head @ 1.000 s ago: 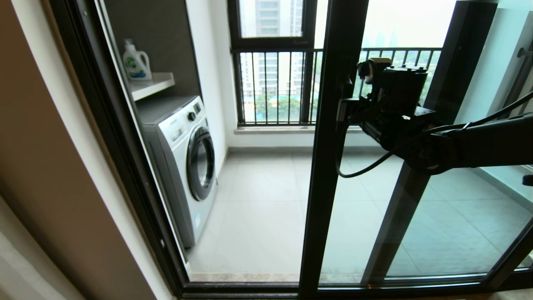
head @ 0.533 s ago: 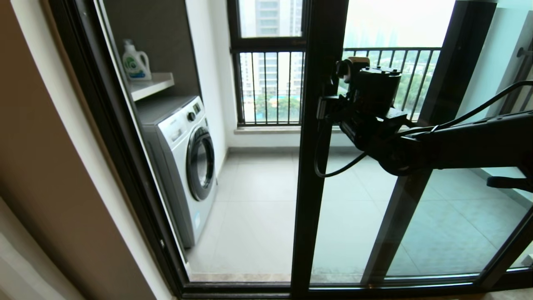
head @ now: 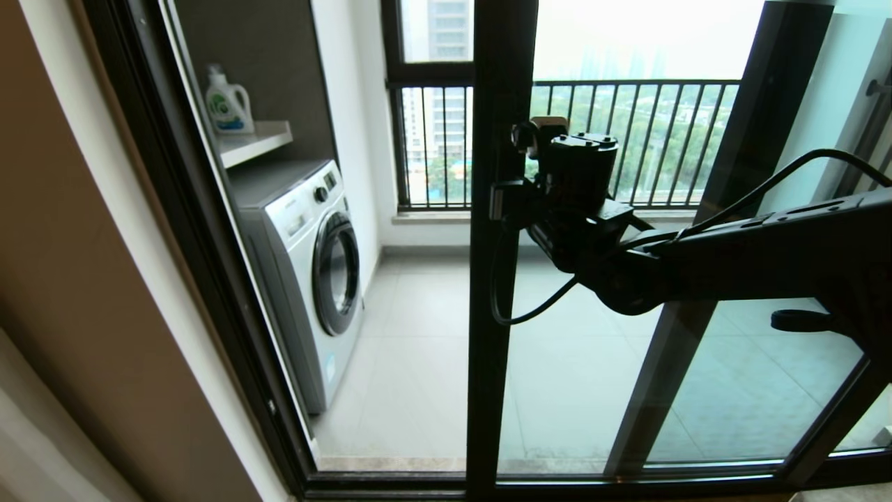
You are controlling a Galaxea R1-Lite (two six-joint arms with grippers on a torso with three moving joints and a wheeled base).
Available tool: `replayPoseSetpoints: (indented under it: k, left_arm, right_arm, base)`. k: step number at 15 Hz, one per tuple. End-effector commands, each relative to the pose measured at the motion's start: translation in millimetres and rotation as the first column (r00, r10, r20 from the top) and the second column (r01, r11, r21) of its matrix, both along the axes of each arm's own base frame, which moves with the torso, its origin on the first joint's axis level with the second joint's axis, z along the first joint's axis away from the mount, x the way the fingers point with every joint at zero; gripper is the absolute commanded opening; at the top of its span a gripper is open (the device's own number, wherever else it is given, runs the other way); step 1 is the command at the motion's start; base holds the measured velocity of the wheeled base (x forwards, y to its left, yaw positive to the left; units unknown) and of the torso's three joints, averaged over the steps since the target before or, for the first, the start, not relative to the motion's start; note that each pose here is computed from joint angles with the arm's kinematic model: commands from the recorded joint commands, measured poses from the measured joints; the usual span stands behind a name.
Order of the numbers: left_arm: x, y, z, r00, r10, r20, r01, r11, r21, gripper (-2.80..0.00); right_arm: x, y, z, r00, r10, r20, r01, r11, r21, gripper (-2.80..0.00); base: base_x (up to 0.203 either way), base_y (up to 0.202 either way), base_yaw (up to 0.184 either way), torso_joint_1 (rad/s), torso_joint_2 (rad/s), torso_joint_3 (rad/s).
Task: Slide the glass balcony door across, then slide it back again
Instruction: Close the slid door
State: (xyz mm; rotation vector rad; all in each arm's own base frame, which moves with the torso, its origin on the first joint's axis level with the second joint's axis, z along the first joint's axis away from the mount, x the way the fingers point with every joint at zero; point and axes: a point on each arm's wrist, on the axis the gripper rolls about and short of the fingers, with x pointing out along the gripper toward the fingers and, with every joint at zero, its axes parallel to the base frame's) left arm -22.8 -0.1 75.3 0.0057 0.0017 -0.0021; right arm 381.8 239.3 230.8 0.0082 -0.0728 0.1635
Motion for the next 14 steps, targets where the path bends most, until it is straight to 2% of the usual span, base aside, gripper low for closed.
replayPoseSetpoints:
  k: [1,4,7,11,14]
  left_arm:
    - [0,0,0,1.0,0.002,-0.001,-0.002,1.0,0.0,-2.8]
    - [0,0,0,1.0,0.001,-0.003,-0.001,1.0,0.0,-2.8]
    - [0,0,0,1.0,0.003,-0.002,-0.003,1.0,-0.001,-2.8]
    - [0,0,0,1.0,0.004,-0.003,-0.004,1.0,-0.001,-2.8]
    - [0,0,0,1.0,0.003,-0.003,-0.003,1.0,-0.001,-2.8]
  right_arm:
    - [0,-4,3,1.0,-0.029,0.007,0.029,1.0,0.009,-2.8]
    - [-13,-20,21,0.999,-0.047,0.025,0.046,0.999,0.02,-2.8]
    - [-47,-49,34,0.998,-0.063,0.011,0.063,0.998,0.011,-2.8]
    - [-134,-111,61,0.995,-0.092,0.041,0.092,0.996,0.017,-2.8]
    - [-219,-173,69,0.976,-0.177,0.128,0.182,0.983,-0.03,-2.8]
  base:
    - [0.0,0.0,0.0,0.0,0.0,0.0]
    - [0.0,0.0,0.0,0.0,0.0,0.0]
    - [0.0,0.0,0.0,0.0,0.0,0.0]
    - [0.0,0.0,0.0,0.0,0.0,0.0]
    - [0.0,0.0,0.0,0.0,0.0,0.0]
